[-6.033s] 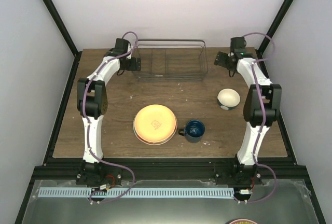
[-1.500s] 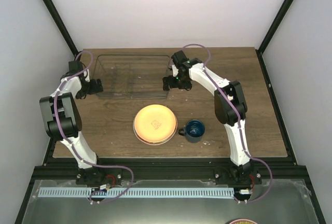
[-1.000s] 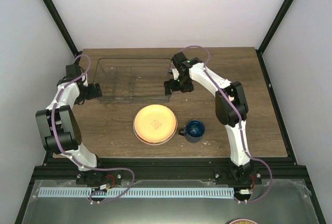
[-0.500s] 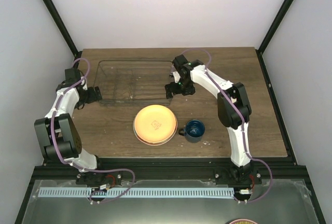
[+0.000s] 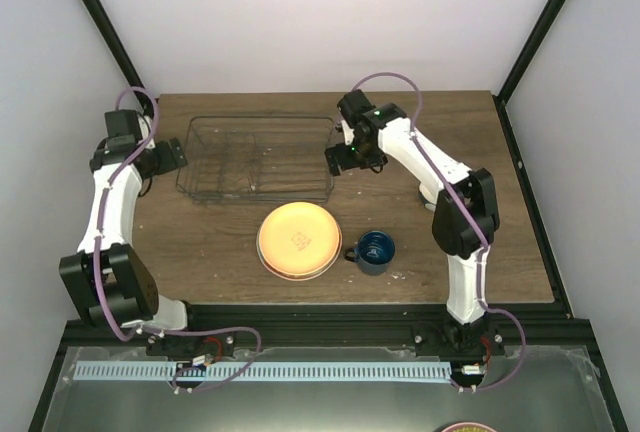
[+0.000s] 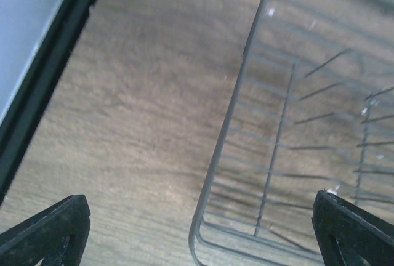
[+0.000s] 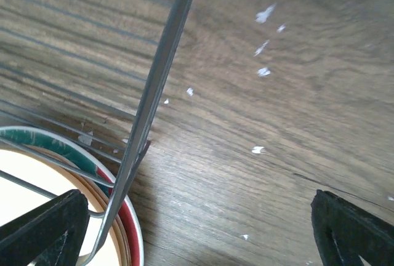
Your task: Load the mixed dishes into the dish rack
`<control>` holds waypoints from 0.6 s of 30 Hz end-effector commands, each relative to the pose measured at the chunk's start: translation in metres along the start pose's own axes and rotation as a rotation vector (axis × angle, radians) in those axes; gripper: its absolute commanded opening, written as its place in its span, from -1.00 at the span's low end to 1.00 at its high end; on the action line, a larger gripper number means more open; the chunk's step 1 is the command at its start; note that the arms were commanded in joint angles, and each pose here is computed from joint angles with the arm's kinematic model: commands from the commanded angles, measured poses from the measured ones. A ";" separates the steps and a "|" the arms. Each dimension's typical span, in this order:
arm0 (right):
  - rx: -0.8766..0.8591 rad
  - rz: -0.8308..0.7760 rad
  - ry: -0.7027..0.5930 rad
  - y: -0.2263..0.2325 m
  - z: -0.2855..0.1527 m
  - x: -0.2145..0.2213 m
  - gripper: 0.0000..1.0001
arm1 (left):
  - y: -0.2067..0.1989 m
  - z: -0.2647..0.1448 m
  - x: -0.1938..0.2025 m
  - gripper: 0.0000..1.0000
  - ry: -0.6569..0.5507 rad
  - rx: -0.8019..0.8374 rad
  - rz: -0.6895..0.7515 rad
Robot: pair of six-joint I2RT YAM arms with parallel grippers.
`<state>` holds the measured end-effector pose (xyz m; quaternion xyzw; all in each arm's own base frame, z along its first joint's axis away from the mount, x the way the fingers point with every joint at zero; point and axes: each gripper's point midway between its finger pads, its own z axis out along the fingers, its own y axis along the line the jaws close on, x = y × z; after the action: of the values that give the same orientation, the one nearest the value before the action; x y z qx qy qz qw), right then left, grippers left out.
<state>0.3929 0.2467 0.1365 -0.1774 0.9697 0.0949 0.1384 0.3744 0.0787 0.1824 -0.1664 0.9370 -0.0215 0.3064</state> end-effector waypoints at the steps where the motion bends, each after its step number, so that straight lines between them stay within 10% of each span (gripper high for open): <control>1: 0.102 0.054 -0.169 -0.015 -0.054 -0.027 1.00 | -0.006 -0.038 -0.044 0.99 -0.172 0.003 -0.036; 18: 0.162 0.393 -0.237 -0.133 -0.088 0.013 0.95 | -0.119 -0.023 -0.066 1.00 -0.148 0.254 0.144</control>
<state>0.4155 0.1003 0.1739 0.0231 0.9774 0.0082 0.2101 0.4367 0.0105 0.2556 -0.0998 0.9072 -0.0796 0.4008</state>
